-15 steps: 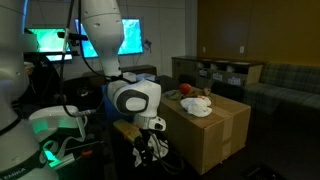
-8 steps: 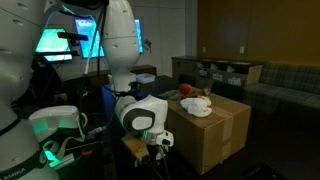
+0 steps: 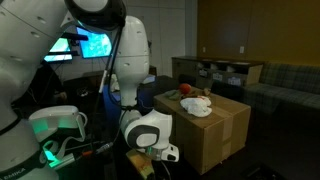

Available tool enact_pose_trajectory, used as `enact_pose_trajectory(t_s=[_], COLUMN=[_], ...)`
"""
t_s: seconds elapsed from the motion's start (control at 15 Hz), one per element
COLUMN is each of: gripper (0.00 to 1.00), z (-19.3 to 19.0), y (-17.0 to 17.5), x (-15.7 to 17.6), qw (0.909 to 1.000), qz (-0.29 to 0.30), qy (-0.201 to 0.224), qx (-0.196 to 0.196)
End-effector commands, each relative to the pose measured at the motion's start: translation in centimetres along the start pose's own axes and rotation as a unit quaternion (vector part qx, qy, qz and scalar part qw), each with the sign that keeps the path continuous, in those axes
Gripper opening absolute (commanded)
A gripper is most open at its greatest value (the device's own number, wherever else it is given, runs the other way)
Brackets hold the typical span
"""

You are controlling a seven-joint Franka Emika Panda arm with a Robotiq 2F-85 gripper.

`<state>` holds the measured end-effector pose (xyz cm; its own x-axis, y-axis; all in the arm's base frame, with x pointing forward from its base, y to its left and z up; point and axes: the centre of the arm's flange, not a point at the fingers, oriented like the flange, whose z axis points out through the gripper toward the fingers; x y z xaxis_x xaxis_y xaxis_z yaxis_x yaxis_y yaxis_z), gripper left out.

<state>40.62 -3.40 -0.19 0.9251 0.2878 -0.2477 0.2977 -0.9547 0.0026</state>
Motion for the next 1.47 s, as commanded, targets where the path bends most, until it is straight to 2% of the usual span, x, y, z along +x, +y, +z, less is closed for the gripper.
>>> enact_pose_trajectory(t_s=[0.0,0.53,0.6,0.73,1.27,1.4], gripper=[1.00,1.00,0.75,0.68,0.05,0.00], z=[2.4,5.3,5.2,4.7,2.3,1.9], y=[1.5,3.9,3.8,4.0,4.7,4.5], x=[1.0,1.6,1.6,1.6,2.1,2.3], qw=[0.9997,0.9992,0.9992,0.9993,0.9993,0.9992], qz=[-0.012,-0.014,-0.016,-0.014,-0.016,-0.017], qy=[0.016,0.014,0.012,0.012,-0.003,-0.007], qx=[-0.014,-0.035,-0.034,-0.032,-0.032,-0.035])
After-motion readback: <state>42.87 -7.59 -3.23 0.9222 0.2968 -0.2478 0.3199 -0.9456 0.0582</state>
